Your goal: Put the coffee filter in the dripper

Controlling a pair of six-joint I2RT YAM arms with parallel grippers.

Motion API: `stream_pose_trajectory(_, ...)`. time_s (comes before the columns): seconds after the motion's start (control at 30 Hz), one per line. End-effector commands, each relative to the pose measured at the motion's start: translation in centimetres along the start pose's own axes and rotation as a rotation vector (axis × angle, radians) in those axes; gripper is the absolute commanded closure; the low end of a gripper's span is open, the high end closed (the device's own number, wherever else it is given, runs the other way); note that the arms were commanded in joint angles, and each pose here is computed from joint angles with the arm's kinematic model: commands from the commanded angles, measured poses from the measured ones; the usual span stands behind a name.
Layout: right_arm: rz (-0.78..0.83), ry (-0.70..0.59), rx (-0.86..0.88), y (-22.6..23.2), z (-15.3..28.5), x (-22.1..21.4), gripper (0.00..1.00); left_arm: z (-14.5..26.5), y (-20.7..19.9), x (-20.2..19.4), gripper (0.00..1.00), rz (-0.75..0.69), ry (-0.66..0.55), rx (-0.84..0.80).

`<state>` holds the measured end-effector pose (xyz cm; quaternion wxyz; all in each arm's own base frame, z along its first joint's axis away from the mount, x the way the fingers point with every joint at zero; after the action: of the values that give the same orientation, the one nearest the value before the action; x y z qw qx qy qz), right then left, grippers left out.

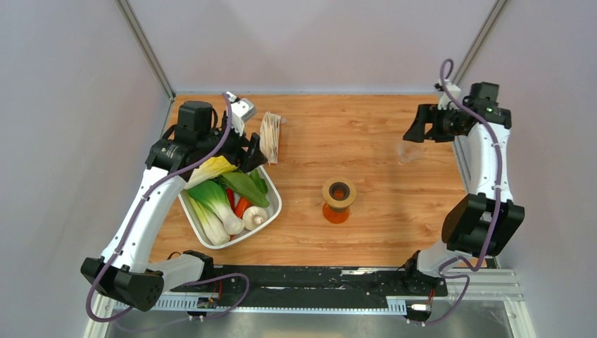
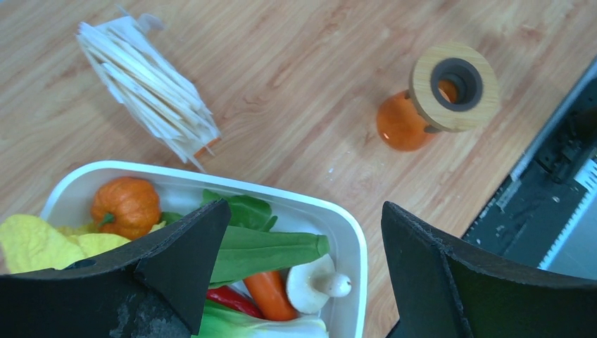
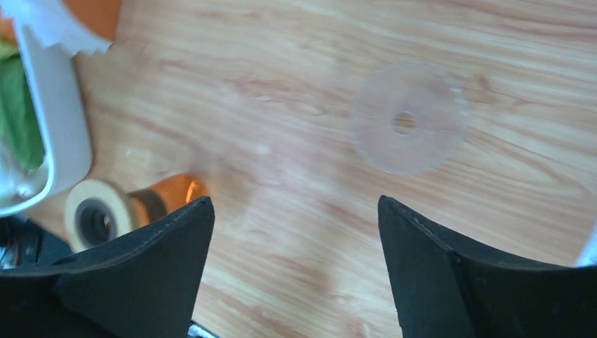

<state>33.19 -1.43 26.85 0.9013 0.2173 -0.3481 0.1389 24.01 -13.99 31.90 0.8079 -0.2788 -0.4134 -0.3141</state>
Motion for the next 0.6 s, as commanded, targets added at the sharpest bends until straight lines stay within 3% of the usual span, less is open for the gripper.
stream_pose_trajectory(0.0, -0.131, -0.024, -0.127, -4.8, 1.1, 0.7, 0.09, 1.3, 0.8, 2.8, 0.10, -0.042, -0.130, 0.129)
stream_pose_trajectory(0.1, -0.186, -0.017, -0.173, -7.8, 0.2, 0.7, 0.08, 1.4, 1.2, 3.2, 0.10, -0.105, -0.170, 0.155)
stream_pose_trajectory(0.3, -0.243, 0.039, -0.253, -12.4, -2.9, 0.3, 0.12, 1.1, 1.7, 3.1, 0.11, -0.135, -0.123, 0.157)
stream_pose_trajectory(0.57, -0.255, 0.112, -0.228, -15.0, -6.8, -2.1, 0.39, 1.1, 1.6, 2.5, 0.14, -0.128, -0.113, 0.159)
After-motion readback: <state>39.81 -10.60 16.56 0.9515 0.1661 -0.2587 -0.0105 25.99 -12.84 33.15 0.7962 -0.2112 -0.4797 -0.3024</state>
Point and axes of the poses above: each gripper's point midway between its finger pads, its own z axis back along the fingers, its own y axis along the line the jaws close on, x = y × z, the point moved 5 cm from there along z, back along the fingers, and after that the axes turned 3 degrees about z, right-handed, at the moved point
